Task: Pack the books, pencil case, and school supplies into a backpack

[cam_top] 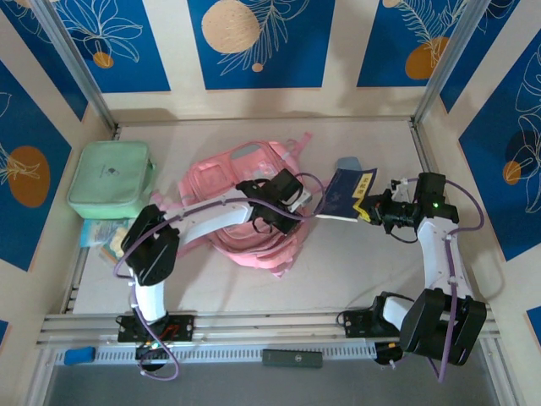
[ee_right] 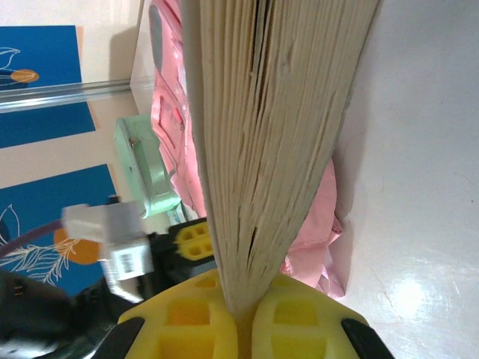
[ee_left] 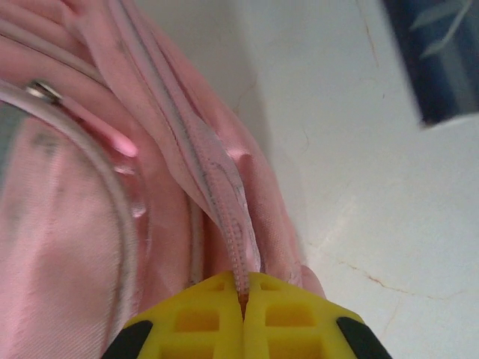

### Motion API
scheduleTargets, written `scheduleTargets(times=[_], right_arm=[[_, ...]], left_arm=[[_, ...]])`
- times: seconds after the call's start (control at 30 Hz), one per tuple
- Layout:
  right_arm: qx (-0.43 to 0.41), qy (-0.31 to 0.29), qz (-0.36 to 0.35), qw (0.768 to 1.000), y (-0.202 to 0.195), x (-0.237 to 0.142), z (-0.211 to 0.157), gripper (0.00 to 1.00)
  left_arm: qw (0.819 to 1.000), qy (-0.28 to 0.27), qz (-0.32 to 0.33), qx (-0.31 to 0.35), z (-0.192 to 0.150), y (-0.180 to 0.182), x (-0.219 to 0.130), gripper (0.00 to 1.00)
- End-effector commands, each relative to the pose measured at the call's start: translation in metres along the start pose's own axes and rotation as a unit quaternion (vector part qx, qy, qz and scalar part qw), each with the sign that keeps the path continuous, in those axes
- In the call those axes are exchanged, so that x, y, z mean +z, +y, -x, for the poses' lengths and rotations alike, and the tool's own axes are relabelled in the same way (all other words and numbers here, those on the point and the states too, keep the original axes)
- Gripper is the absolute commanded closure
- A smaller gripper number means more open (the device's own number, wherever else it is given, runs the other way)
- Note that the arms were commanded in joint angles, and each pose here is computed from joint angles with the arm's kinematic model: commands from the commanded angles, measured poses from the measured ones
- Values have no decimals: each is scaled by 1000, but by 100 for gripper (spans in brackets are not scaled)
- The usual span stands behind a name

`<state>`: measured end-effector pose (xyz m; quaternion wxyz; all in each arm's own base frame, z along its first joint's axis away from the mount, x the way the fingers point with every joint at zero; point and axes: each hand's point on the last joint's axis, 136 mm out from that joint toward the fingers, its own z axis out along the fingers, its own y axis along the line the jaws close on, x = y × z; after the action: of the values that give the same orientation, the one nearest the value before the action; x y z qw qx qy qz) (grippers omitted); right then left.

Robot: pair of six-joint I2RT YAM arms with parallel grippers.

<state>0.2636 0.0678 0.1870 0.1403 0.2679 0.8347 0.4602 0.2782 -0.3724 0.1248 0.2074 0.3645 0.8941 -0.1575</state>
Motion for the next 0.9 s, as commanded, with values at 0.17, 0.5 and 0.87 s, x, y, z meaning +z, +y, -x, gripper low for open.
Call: scheduleTargets(times=[0.17, 0.5, 0.87], right_arm=[[-23, 76, 42, 996, 28, 11, -41, 100], [-105, 214, 57, 969, 54, 89, -98, 100], [-176, 252, -2, 952, 53, 211, -70, 94]], left_arm=[[982, -167, 84, -6, 88, 41, -129, 100], [969, -233, 86, 16, 127, 42, -178, 100], [966, -242, 96, 7, 123, 45, -192, 100]])
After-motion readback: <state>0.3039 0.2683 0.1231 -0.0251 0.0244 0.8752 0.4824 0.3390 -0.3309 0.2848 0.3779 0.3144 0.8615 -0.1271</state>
